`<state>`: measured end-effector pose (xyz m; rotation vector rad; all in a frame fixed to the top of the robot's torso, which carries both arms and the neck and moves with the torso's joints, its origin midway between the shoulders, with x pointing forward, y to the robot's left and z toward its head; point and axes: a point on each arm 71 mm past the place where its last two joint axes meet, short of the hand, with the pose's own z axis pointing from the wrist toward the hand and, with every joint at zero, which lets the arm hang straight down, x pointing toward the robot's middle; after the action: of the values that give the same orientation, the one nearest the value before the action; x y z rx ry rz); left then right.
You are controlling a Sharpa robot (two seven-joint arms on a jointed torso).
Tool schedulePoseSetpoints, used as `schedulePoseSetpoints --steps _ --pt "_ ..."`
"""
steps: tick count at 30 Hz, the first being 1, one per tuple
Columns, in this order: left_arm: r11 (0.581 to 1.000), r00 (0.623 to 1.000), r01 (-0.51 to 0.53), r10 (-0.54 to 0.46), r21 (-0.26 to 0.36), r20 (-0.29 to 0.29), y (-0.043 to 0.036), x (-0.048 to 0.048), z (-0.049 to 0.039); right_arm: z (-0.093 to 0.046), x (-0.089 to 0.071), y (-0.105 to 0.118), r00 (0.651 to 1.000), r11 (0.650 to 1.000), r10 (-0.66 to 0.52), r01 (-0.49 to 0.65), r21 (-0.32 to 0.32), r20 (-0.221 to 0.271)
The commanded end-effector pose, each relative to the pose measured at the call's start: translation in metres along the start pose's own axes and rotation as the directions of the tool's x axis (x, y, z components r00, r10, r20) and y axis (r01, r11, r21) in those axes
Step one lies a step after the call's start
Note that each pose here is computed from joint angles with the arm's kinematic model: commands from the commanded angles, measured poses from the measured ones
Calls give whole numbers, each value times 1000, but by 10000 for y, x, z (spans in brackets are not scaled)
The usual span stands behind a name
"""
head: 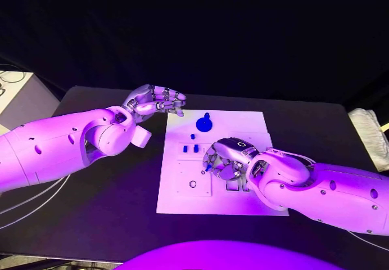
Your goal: Assemble the parts on the task board
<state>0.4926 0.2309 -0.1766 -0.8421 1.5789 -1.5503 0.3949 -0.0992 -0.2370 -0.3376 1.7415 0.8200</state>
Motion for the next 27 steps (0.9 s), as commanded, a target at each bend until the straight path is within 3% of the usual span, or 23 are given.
schedulePoseSetpoints --steps 1,27 --pt "1000 1000 6 -6 5 -21 -6 23 6 0 34 5 999 1000 -26 26 3 -22" --pt "1000 1000 5 -5 -8 -19 5 0 -2 3 59 75 1000 1000 -14 14 -15 -3"
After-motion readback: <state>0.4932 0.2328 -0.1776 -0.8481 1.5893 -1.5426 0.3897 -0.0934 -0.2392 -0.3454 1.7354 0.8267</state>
